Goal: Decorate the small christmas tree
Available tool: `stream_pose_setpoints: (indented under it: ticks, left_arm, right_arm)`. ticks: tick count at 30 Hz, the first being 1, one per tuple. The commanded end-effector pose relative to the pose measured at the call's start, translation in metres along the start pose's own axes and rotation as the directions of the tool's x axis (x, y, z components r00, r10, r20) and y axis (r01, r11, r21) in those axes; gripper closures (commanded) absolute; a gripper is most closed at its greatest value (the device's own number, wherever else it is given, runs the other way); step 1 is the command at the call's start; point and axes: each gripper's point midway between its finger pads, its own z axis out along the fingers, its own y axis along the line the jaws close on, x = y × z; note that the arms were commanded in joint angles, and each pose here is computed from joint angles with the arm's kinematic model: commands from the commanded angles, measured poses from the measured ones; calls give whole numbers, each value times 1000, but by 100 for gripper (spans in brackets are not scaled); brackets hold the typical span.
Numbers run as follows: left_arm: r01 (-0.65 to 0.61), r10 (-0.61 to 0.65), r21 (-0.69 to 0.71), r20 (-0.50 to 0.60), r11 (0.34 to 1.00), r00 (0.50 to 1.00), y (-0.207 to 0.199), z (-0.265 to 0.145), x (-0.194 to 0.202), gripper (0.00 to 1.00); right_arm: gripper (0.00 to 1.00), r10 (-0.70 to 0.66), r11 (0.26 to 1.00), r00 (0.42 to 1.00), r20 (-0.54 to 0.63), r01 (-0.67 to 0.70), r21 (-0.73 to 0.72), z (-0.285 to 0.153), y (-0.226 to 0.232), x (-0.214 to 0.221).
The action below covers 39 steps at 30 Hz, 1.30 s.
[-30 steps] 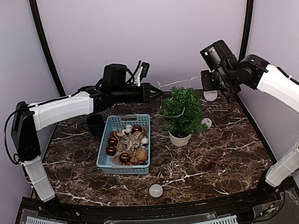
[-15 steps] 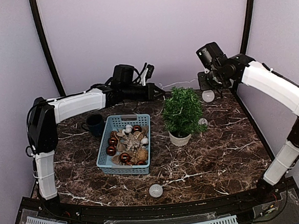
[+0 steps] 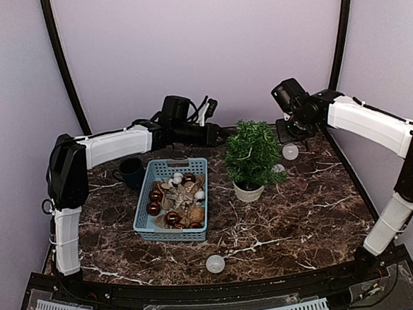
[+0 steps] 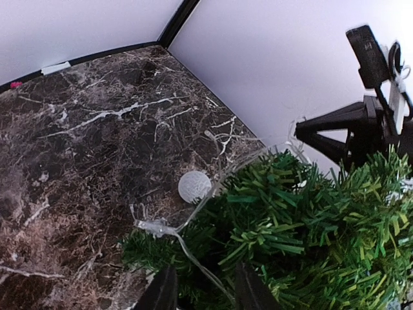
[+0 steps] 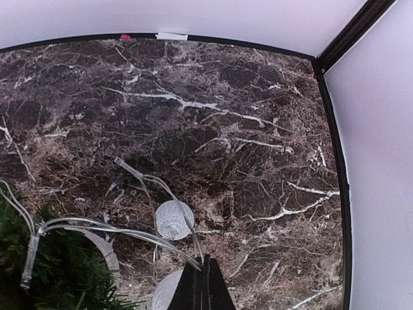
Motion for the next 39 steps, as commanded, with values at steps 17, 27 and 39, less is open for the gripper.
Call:
stream_pose_setpoints:
  ticks: [17,27,39]
  left_arm:
    - [-150,236,-337,230,929,944,-17,-125,-43,18]
    - [-302,373,-274,260,913,891,-84,-133,18,22]
    - [-334,346,-94,193,938,918,-149,-70,136,35]
  right_arm:
    - [100,-22,986,986,-166,-6,-166,-43,-7,61]
    - [100,-91,945,957,-275,-4,-326,-72,9,82]
    - [100,-114,839,940,-323,-83,-538,-88,45,102]
